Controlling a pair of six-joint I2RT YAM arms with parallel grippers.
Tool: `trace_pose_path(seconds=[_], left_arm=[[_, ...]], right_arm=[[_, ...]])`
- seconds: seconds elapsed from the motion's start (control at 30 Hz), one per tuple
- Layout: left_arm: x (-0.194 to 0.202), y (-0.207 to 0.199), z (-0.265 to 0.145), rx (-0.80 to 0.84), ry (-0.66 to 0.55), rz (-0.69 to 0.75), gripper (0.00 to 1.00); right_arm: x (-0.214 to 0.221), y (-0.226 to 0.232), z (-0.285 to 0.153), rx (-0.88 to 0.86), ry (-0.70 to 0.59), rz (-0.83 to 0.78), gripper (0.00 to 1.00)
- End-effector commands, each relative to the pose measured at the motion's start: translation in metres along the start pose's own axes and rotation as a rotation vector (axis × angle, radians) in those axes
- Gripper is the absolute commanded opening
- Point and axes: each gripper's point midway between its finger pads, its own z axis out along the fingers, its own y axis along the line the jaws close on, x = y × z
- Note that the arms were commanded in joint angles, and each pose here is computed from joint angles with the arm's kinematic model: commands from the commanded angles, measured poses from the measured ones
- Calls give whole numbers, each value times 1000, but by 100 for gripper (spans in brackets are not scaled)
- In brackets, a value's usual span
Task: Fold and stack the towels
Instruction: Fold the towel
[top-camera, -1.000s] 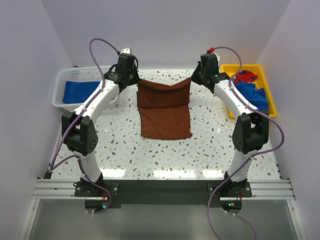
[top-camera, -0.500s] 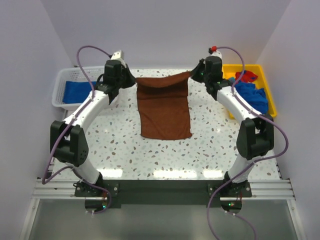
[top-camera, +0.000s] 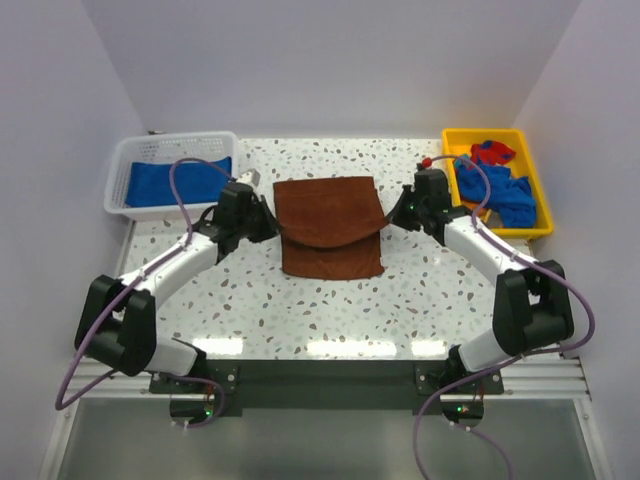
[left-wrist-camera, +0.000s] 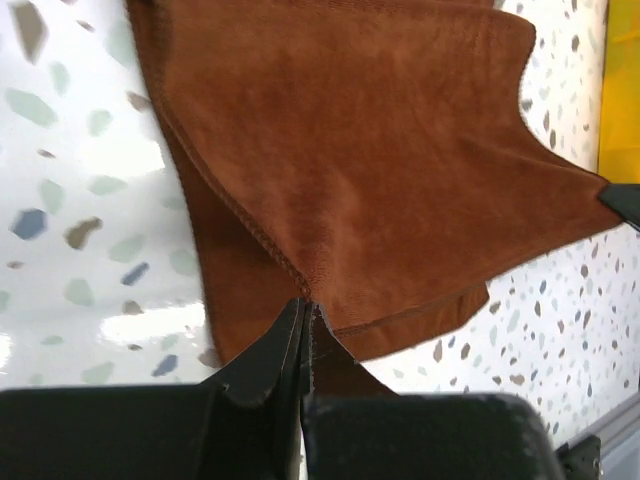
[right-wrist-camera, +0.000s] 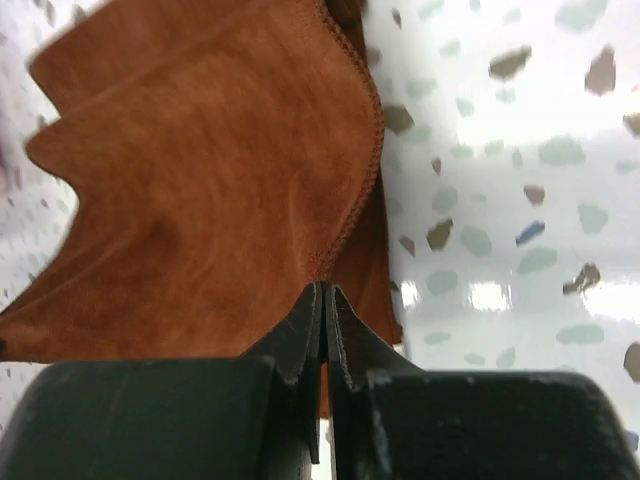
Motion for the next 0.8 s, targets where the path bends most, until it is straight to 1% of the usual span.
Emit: trace_pose_path(seconds=[0.0,0.03,0.13,0.27,0.43,0.77], left_arm=[[20,-28,0,88,3,-7,0],[30,-34,2,90,16,4,0],[53,-31,10,84,49,-3,0],[74,-13,21,20,85,-9,0],[101,12,22,-51,126,-10,0],[134,48,23,-156,196,-5,0]], right_arm=[[20,-1,-5,-41,44,27,0],[27,-5,-3,-37,60,29,0],[32,-7,2,-39,69,27,0],[32,-8,7,-35,74,24,0],[35,-9,10,-38,80,23,0],[48,-22,21,-8,98,27,0]])
